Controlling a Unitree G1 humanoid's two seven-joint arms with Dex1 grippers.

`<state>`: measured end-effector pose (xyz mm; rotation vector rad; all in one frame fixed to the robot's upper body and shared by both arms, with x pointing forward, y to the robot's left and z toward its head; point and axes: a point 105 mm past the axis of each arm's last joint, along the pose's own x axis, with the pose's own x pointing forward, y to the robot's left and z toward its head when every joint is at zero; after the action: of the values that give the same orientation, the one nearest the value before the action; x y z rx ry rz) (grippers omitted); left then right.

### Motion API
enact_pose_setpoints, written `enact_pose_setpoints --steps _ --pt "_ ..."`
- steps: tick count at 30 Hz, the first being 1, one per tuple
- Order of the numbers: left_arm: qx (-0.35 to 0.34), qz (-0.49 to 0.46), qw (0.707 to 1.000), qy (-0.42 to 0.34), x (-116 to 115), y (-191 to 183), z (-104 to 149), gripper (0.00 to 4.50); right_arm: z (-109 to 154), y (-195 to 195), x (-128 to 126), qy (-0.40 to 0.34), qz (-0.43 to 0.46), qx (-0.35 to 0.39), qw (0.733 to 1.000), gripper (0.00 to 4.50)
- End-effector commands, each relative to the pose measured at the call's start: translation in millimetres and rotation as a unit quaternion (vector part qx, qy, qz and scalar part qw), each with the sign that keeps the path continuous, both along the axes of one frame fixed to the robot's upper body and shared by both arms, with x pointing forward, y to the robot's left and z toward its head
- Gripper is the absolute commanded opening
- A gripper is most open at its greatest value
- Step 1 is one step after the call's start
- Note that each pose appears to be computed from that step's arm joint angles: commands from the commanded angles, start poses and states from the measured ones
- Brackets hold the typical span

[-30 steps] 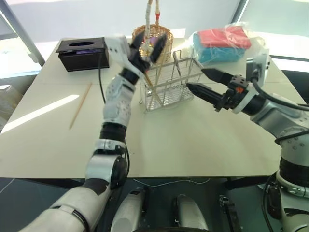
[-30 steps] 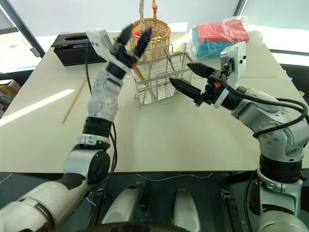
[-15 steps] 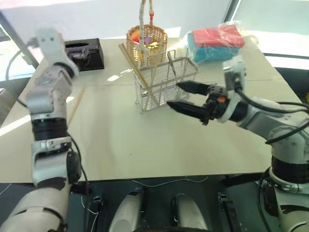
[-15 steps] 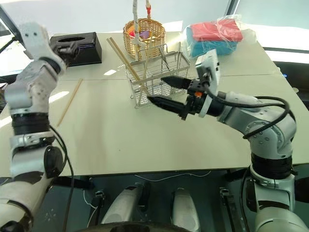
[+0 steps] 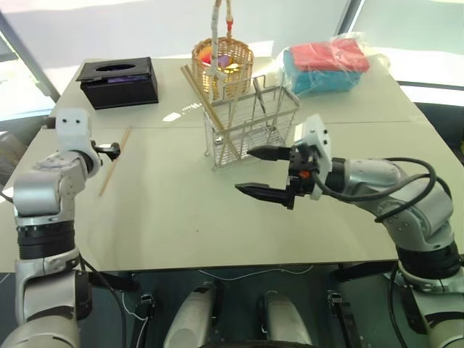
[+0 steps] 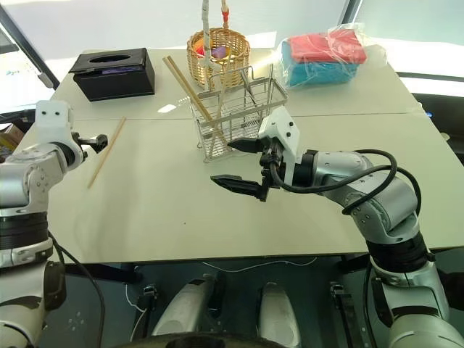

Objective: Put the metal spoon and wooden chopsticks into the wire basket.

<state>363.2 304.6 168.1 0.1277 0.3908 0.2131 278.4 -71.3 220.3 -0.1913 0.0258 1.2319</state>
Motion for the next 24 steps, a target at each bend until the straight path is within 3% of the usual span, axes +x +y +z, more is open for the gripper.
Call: enact_pose_setpoints --steps 1,9,18,24 --pt "0.006 0.018 1.000 0.002 -7 15 4 4.48 3 0 -3 -0.026 0.005 -0.007 1.000 4.50" --pt "0.009 0.010 0.997 0.070 -11 32 -37 4.48 9 -3 -1 -0.036 -0.013 0.006 0.999 4.50" --pt "0.021 -0.027 0.997 0.069 35 24 -37 4.48 15 -7 2 -0.046 -0.033 0.020 0.998 4.50" --pt "0.000 -0.022 0.993 0.113 40 18 -56 4.48 18 -14 3 -0.054 -0.059 0.022 0.997 4.50"
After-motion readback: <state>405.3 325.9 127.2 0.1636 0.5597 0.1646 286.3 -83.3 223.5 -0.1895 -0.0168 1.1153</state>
